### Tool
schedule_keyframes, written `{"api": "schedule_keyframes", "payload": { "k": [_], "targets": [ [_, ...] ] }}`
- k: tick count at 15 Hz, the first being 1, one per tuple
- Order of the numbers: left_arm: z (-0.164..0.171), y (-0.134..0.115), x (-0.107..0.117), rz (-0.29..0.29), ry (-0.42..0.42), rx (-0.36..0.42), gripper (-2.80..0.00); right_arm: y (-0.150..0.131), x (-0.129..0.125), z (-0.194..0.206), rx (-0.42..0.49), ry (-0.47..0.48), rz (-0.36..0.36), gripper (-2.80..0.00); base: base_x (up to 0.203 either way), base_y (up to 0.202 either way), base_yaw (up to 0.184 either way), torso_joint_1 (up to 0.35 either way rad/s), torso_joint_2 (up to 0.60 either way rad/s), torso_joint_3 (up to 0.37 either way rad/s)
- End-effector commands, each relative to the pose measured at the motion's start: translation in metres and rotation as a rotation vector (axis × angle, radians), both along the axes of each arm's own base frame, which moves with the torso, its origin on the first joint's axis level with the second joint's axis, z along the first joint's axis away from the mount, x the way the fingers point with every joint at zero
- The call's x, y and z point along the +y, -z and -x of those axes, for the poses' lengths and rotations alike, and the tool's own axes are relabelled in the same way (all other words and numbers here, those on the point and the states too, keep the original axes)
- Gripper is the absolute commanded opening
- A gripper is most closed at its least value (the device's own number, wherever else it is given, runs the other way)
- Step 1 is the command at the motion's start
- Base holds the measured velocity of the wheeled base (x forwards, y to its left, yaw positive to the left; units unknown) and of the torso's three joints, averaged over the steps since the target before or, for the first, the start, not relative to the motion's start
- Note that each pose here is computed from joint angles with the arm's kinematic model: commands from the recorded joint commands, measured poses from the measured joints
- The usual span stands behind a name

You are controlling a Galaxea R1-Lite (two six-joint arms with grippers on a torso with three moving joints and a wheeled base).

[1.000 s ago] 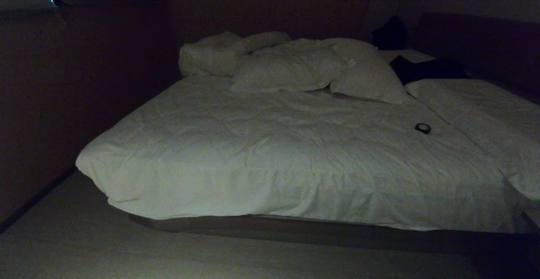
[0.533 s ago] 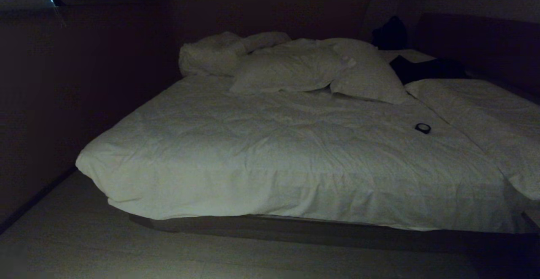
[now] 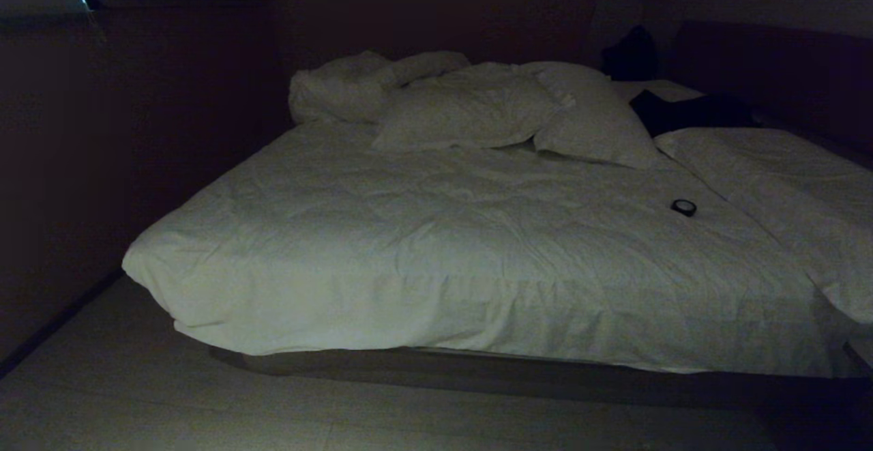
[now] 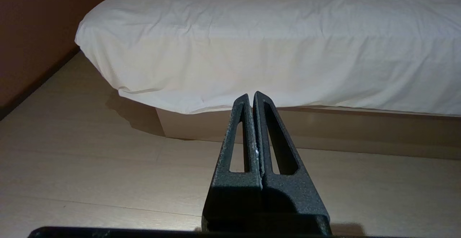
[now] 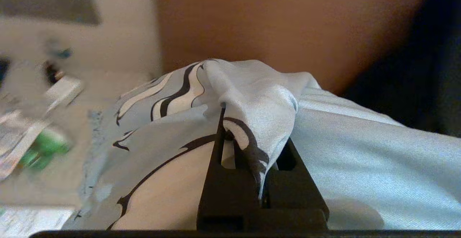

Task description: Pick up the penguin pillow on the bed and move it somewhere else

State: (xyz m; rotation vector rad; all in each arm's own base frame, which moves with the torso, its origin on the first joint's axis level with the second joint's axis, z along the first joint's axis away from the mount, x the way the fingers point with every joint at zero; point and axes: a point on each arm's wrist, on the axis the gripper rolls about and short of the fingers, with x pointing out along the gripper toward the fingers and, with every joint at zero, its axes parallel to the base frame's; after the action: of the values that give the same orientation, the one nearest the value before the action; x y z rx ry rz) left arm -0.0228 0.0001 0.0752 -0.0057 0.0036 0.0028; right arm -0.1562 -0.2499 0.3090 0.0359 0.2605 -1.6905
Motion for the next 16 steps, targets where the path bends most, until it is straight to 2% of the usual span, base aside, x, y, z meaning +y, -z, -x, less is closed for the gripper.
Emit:
{"api": "schedule_keyframes", "payload": {
  "k": [1,4,6,13,16],
  "targets": [
    [0.000,0.000,0.000,0.000,0.000,0.001,-2.80,-0.005,0.002,0.015,-0.008,0.043,0.018,-2.80,0.000,0.000,0.000,0.000,0.00,0.000],
    [0.000,0.000,0.000,0.000,0.000,0.001,-2.80,-0.011,-0.006,0.024,-0.033,0.063,0.047,-2.80,0.000,0.000,0.000,0.000,0.00,0.000],
    [0.000,0.000,0.000,0.000,0.000,0.001,-2.80,-0.005,-0.011,0.033,-0.044,0.074,0.035,-2.80,0.000,0.000,0.000,0.000,0.00,0.000],
    [0.000,0.000,0.000,0.000,0.000,0.001,-2.80,0.045,-0.070,0.071,-0.079,0.059,-0.047,-2.80,0.000,0.000,0.000,0.000,0.00,0.000],
    [0.000,0.000,0.000,0.000,0.000,0.001,-2.80,0.077,-0.091,0.085,-0.045,0.040,-0.118,-2.80,0.000,0.000,0.000,0.000,0.00,0.000]
  ]
}}
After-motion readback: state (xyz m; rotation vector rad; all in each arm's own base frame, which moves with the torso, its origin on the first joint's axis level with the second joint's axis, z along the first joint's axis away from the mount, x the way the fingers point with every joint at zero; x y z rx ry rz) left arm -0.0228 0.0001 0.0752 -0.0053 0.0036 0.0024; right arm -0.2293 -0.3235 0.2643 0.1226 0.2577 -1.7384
